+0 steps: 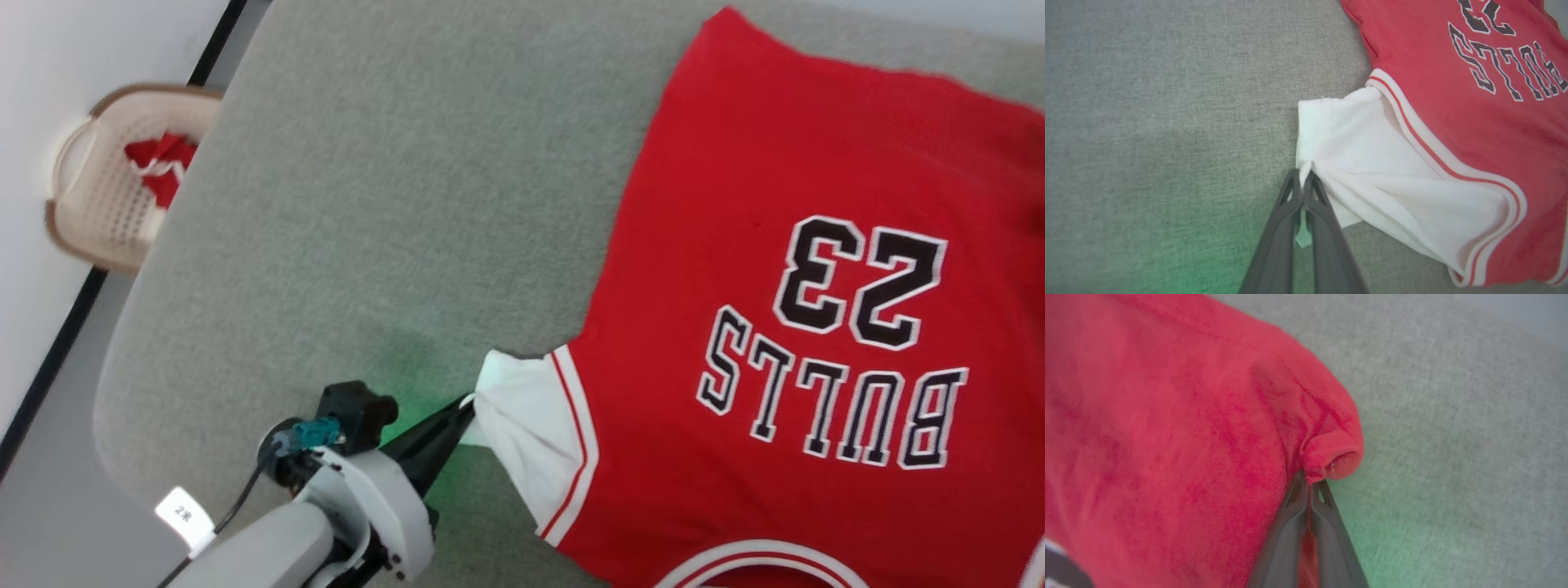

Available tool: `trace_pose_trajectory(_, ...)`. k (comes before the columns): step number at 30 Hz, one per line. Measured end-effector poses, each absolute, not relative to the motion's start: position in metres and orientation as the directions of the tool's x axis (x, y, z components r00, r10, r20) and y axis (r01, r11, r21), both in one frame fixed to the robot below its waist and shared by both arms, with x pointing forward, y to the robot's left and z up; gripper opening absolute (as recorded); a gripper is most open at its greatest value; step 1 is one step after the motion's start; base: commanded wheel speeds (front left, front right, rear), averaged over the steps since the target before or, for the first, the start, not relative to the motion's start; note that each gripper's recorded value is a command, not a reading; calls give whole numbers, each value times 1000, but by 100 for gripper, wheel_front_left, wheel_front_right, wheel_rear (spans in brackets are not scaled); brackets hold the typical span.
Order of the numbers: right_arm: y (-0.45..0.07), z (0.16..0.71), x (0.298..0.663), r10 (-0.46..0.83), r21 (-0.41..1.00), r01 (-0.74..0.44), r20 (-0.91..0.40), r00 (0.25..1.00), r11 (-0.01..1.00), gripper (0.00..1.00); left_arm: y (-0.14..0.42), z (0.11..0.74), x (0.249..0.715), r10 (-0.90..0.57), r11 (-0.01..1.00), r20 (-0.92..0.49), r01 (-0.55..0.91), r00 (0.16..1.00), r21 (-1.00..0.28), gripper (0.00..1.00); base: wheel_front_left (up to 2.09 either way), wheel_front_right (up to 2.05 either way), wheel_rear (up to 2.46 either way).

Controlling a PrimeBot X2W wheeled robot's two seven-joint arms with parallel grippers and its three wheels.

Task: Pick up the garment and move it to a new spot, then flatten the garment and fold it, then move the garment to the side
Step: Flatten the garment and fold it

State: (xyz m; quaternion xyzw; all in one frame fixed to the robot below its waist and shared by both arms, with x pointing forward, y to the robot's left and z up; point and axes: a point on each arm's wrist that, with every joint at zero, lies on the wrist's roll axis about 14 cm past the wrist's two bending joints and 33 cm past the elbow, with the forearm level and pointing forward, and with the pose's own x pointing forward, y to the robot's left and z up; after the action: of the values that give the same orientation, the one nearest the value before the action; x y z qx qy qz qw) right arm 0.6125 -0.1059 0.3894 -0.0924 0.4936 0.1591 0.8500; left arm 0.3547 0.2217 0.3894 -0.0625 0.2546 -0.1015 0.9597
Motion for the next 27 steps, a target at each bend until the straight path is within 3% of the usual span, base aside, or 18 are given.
trace_pose_trajectory(7,-127,403,557,240,16,-448,-860,450,894,0,225,393,350,-204,975,-482,132,852,-179,0,0,0,0)
trace_pose_trajectory(12,-160,406,506,265,43,-447,-854,448,894,0,219,400,351,-218,971,-466,144,858,-190,0,0,0,0)
trace_pose_trajectory(22,-214,387,400,247,112,-303,-856,454,946,0,197,417,357,-274,958,-423,205,864,-202,0,0,0,0)
trace_pose_trajectory(27,-225,379,375,220,127,-220,-851,477,967,0,184,424,363,-311,947,-398,243,863,-213,0,0,0,0)
